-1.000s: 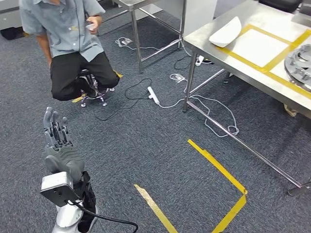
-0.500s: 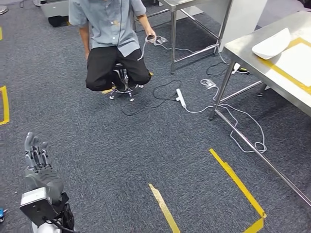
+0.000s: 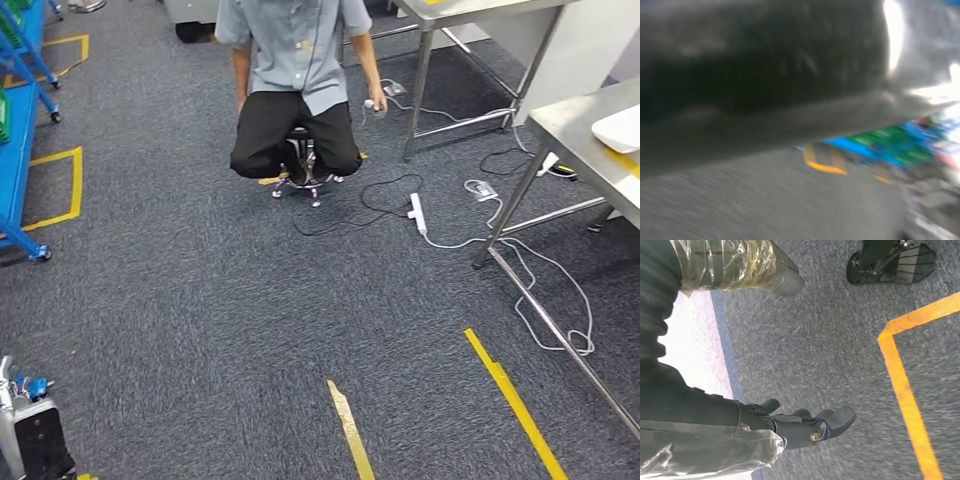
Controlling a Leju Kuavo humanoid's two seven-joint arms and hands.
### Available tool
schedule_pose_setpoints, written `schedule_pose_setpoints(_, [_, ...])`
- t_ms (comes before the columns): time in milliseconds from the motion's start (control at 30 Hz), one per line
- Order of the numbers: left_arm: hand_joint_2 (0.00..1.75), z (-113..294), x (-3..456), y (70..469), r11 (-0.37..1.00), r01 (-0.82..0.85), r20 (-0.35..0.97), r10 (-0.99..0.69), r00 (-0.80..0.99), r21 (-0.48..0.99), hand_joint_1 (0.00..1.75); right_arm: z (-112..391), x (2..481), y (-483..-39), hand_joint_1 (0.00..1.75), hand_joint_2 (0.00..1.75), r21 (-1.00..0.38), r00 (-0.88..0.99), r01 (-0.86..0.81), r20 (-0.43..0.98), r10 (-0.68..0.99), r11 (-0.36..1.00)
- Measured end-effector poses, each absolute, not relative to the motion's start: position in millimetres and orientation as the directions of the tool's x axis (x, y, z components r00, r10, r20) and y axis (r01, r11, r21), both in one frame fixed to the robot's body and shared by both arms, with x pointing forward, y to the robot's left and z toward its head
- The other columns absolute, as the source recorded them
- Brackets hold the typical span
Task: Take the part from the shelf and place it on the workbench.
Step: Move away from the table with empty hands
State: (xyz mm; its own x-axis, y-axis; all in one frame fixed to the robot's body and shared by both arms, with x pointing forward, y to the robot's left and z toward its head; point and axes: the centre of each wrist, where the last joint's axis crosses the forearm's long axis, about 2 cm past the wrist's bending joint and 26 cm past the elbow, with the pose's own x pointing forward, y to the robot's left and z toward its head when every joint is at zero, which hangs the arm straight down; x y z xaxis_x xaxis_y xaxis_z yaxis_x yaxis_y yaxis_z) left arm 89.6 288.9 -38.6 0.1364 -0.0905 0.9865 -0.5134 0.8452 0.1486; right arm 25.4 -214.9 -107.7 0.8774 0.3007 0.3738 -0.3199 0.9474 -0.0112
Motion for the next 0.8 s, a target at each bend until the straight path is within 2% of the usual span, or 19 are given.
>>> schedule_pose_setpoints(267, [0.0,-90.7,50.7,289.8,0.801,-0.539,0.89,0.017,0.455,0.26,0.0,-107.3,27.3,-213.9,0.0,1.75,-0.018,0.884,-0.305,0.367,0.289,0.952])
schedule_pose_setpoints(533, [0.0,-107.6,30.3,266.8,0.809,-0.525,0.686,0.224,0.692,0.266,0.0,-107.3,26.9,-213.4,0.0,1.75,-0.025,0.89,-0.294,0.358,0.283,0.955])
schedule_pose_setpoints(633, [0.0,-109.0,23.5,260.4,0.808,-0.519,0.62,0.262,0.74,0.278,0.0,-107.0,27.6,-212.1,0.0,1.75,-0.028,0.891,-0.285,0.362,0.275,0.958])
schedule_pose_setpoints(800, [0.0,-109.2,25.6,252.0,0.83,-0.489,0.591,0.26,0.764,0.267,0.0,-107.2,24.8,-211.8,0.0,1.75,-0.027,0.896,-0.272,0.358,0.264,0.962])
